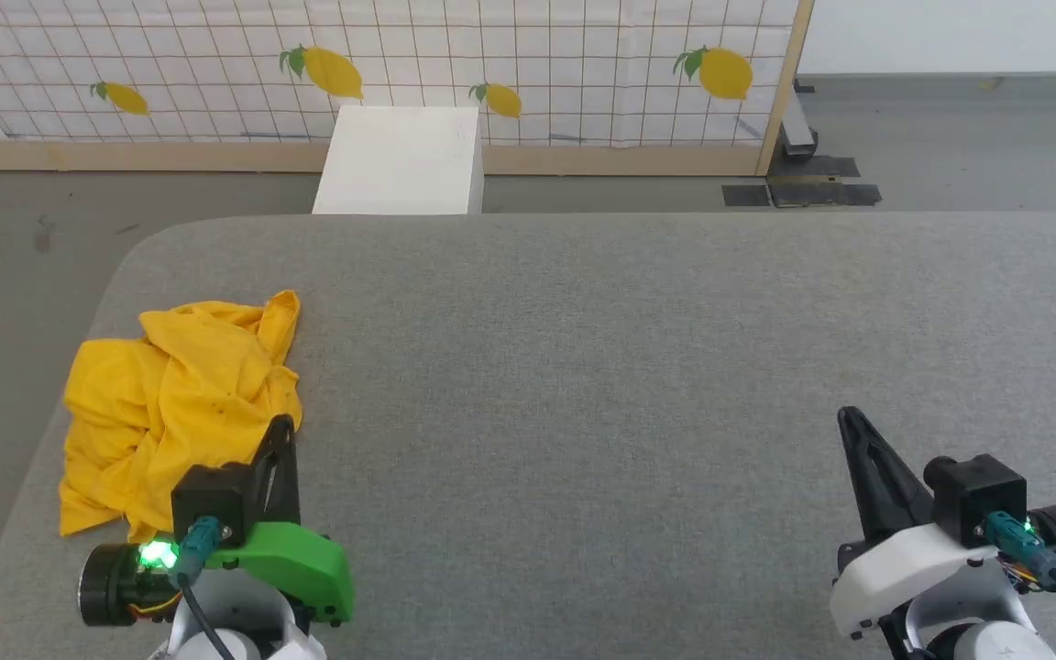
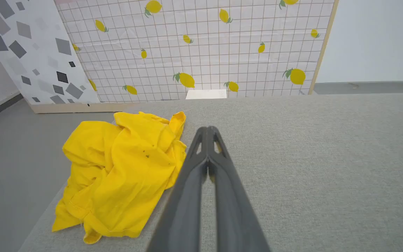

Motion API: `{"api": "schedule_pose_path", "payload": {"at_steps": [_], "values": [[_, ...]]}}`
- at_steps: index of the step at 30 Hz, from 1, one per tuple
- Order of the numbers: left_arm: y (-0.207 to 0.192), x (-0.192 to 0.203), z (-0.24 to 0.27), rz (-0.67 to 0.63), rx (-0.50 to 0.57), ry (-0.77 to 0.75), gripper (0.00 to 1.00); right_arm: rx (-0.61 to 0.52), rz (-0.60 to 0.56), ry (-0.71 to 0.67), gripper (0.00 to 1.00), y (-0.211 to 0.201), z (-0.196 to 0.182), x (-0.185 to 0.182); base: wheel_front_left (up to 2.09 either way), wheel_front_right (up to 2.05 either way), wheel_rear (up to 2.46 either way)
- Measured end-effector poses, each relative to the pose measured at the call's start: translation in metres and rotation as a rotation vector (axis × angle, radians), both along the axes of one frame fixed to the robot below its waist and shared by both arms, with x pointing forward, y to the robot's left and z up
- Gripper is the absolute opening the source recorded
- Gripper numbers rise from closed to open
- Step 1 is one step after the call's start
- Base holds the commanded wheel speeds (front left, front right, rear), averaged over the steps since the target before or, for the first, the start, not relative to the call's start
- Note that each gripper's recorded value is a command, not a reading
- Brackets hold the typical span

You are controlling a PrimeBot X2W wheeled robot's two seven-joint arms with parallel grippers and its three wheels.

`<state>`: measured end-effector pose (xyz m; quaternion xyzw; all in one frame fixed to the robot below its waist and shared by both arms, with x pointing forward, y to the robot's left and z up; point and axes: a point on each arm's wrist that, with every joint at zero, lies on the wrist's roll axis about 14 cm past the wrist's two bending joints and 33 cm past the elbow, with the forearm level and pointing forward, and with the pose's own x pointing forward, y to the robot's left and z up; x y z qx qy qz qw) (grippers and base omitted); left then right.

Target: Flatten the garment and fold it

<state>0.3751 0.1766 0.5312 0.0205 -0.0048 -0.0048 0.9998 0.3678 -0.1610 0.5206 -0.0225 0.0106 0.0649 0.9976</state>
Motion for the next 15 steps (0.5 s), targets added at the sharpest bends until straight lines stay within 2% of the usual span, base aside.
{"api": "schedule_pose_path", "payload": {"at_steps": [15], "values": [[-0.0001, 0.0, 0.0, 0.0, 0.0, 0.0, 0.0, 0.0, 0.0, 0.0, 0.0, -0.0001, 0.0, 0.0, 0.0, 0.0, 0.0]]}}
